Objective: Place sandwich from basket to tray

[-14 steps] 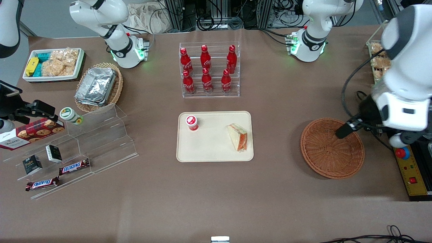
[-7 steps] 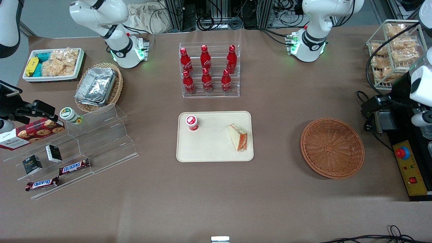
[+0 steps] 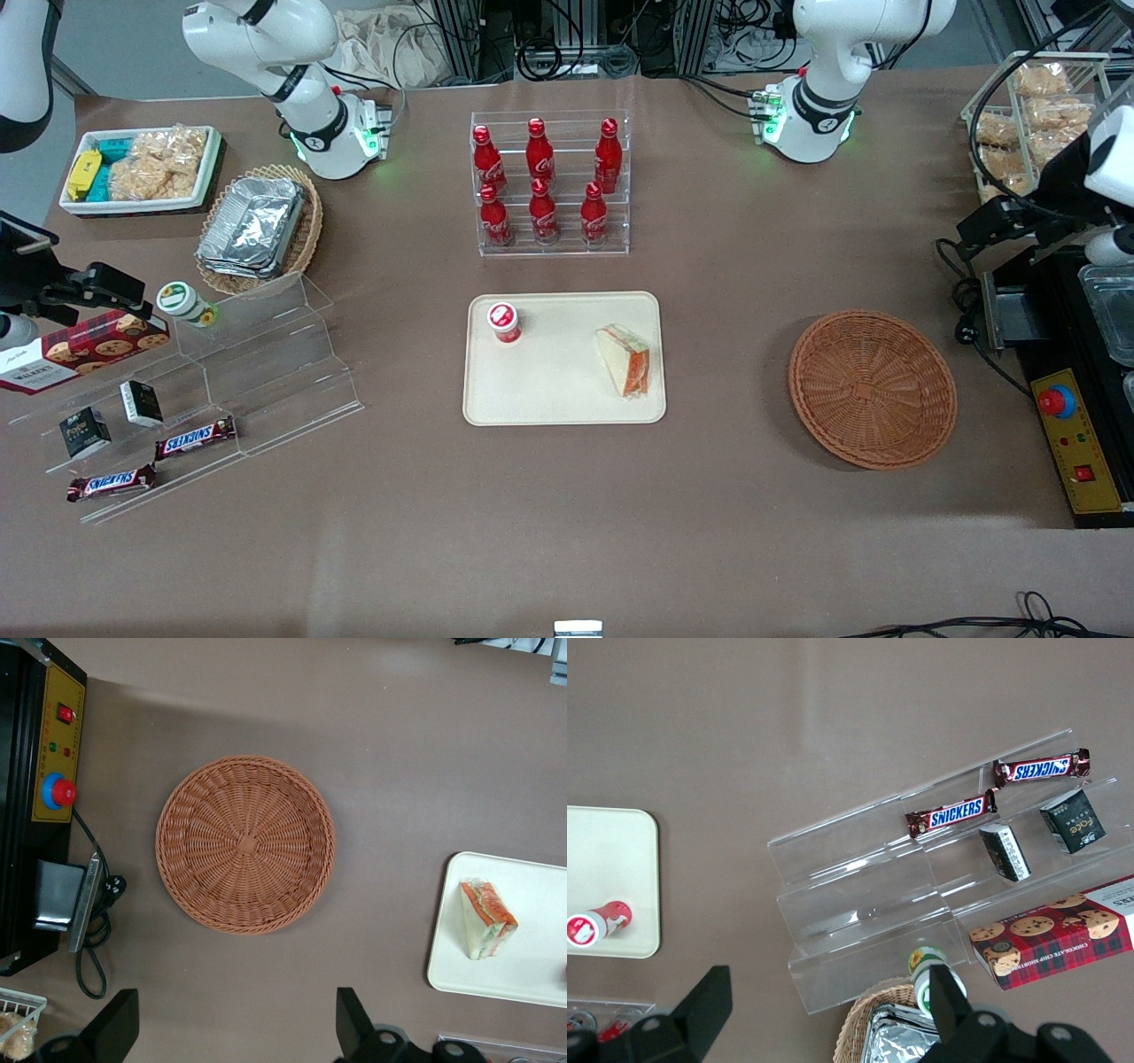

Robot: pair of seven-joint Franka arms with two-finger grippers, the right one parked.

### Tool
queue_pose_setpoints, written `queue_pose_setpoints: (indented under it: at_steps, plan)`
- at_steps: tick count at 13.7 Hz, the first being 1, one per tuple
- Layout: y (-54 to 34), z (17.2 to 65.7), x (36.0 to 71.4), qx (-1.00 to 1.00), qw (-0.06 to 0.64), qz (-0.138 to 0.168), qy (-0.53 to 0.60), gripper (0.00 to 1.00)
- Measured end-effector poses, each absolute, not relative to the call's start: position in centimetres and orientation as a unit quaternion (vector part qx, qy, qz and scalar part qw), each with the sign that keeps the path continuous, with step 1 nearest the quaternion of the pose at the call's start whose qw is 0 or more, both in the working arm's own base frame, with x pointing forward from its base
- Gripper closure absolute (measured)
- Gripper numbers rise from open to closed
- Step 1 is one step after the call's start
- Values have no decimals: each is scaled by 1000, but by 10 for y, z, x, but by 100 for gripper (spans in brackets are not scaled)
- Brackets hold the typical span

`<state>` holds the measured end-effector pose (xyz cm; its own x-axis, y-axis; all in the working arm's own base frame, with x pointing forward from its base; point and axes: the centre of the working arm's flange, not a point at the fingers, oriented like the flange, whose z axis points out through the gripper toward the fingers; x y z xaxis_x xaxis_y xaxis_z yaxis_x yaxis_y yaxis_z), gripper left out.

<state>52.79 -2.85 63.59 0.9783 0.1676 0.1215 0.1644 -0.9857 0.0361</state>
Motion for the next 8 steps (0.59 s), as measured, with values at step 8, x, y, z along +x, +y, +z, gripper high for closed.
queue_pose_setpoints:
  at_steps: [8]
  plan:
    - [-23, 616, 489, 994, 16, 68, 83, 0]
